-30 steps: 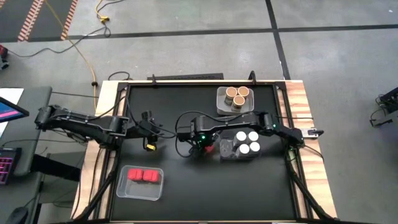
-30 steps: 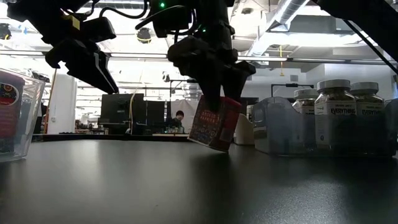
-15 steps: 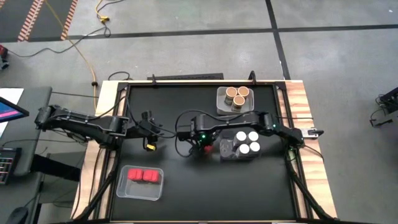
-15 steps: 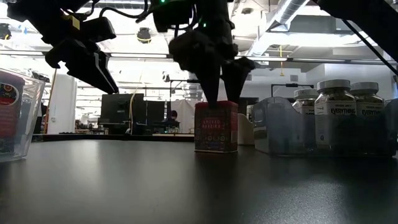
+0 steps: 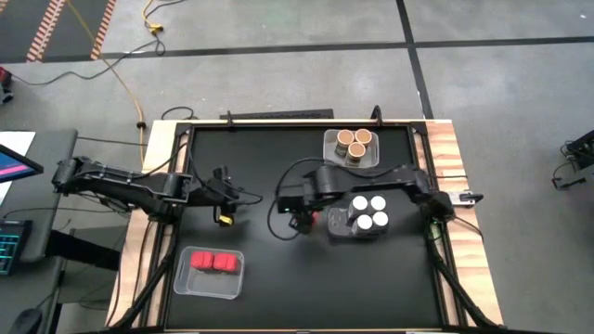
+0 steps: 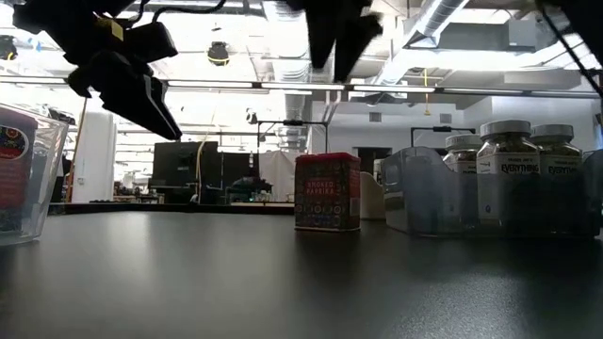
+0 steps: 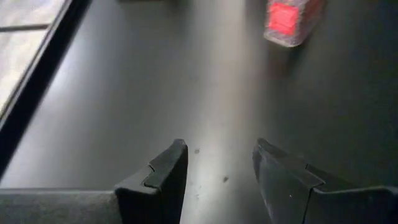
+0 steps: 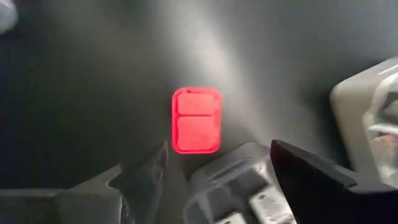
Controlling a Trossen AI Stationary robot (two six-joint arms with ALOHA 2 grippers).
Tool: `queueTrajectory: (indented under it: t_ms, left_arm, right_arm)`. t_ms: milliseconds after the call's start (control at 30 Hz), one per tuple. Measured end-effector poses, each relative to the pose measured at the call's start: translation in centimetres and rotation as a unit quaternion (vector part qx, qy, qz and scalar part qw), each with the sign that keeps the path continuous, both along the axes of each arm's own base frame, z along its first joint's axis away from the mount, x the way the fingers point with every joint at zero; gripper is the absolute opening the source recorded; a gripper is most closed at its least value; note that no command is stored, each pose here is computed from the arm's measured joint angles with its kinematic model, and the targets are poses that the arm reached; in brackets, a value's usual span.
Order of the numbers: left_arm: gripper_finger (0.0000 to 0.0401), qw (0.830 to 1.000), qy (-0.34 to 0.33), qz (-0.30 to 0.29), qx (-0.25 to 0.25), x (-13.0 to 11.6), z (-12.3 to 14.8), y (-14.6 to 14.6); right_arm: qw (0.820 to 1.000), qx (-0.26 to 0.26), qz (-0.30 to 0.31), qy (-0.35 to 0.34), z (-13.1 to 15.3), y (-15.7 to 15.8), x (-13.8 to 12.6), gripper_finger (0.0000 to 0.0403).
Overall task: Sort spices by type
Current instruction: Put the red spice can in the transparent bin
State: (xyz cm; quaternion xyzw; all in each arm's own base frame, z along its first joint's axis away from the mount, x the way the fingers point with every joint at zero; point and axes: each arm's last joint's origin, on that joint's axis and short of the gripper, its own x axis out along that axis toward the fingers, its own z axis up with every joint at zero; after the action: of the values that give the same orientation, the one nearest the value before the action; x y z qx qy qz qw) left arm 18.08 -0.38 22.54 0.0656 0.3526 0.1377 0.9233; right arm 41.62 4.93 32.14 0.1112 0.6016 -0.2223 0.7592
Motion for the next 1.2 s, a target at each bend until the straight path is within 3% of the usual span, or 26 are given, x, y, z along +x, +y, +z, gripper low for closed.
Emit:
queueTrajectory:
  t_ms: [167, 367, 567, 800, 1000, 1200]
  left_arm:
    - [0.0171, 0.998, -0.030, -0.054, -0.019, 0.5, 0.5, -0.3]
    - [0.0170, 0.996, -0.075, -0.042, -0.028, 1.0, 1.9, -0.3]
    - [0.0161, 0.994, -0.098, -0.039, -0.029, 1.3, 3.2, -0.3]
    - [0.0154, 0.993, -0.107, -0.024, -0.051, 2.6, 4.3, -0.5]
    - [0.0153, 0.997, -0.063, -0.036, -0.031, 6.8, 5.6, -0.8]
    - [0.0153, 0.999, -0.013, -0.016, -0.035, 11.2, 5.8, -1.1]
  right_arm:
    - [0.996, -0.063, 0.033, -0.060, 4.5, 1.3, -3.0, 0.0313]
    - [0.991, -0.102, 0.039, -0.071, 6.4, 2.4, -8.4, 0.0313]
    - [0.987, -0.082, 0.037, -0.136, 4.3, 3.6, -14.8, 0.0313]
    - [0.960, -0.020, 0.084, -0.267, 0.5, 3.3, -22.9, 0.0311]
    - [0.941, 0.022, 0.091, -0.326, -1.9, 0.7, -29.6, 0.0297]
    - [0.927, 0.051, 0.070, -0.365, -3.2, -1.9, -34.1, 0.0295]
